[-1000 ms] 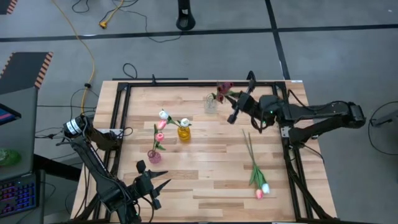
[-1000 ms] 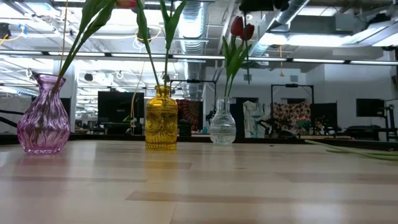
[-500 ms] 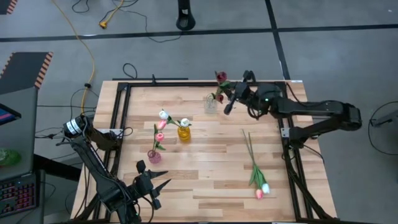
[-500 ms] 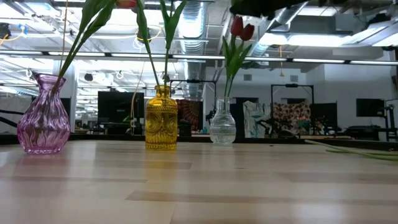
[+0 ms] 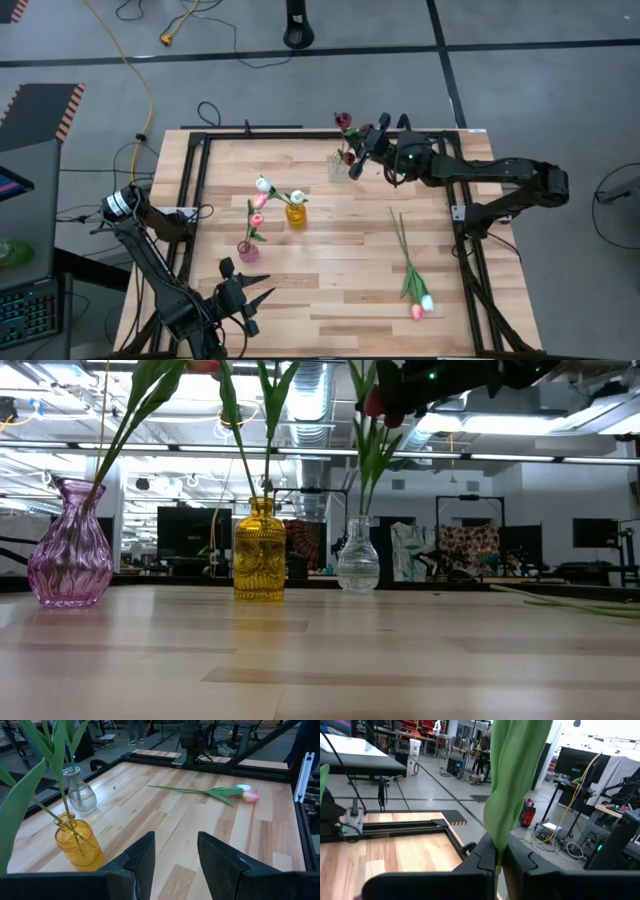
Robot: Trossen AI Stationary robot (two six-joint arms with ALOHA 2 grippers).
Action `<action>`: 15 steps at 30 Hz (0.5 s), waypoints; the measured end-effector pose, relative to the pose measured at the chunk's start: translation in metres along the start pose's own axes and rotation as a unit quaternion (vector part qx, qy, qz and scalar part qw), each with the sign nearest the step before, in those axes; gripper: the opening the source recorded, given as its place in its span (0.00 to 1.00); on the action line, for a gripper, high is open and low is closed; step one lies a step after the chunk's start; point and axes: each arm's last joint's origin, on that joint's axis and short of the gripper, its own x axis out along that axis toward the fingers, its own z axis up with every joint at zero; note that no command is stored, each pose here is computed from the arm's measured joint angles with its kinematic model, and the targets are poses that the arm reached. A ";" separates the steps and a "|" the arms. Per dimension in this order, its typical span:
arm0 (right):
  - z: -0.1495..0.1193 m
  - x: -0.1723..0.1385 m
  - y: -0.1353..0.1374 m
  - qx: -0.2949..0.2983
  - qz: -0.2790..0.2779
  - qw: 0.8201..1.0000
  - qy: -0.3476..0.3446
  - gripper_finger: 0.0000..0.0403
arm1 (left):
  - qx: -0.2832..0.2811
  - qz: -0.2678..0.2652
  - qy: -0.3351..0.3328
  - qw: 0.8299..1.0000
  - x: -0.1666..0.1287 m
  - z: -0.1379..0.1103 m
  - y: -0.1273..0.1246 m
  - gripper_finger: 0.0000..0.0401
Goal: Sort flowers into vase by color
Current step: Put the red flower into the transparent vase
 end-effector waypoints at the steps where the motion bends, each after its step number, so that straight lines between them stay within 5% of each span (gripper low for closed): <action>1: 0.000 0.000 0.000 0.002 0.000 1.000 0.000 0.11 | 0.000 0.000 0.000 1.000 0.000 0.000 0.000 0.34; 15: -0.007 0.005 -0.007 0.048 -0.017 0.999 0.013 0.12 | 0.000 0.000 0.000 1.000 0.000 0.000 0.000 0.34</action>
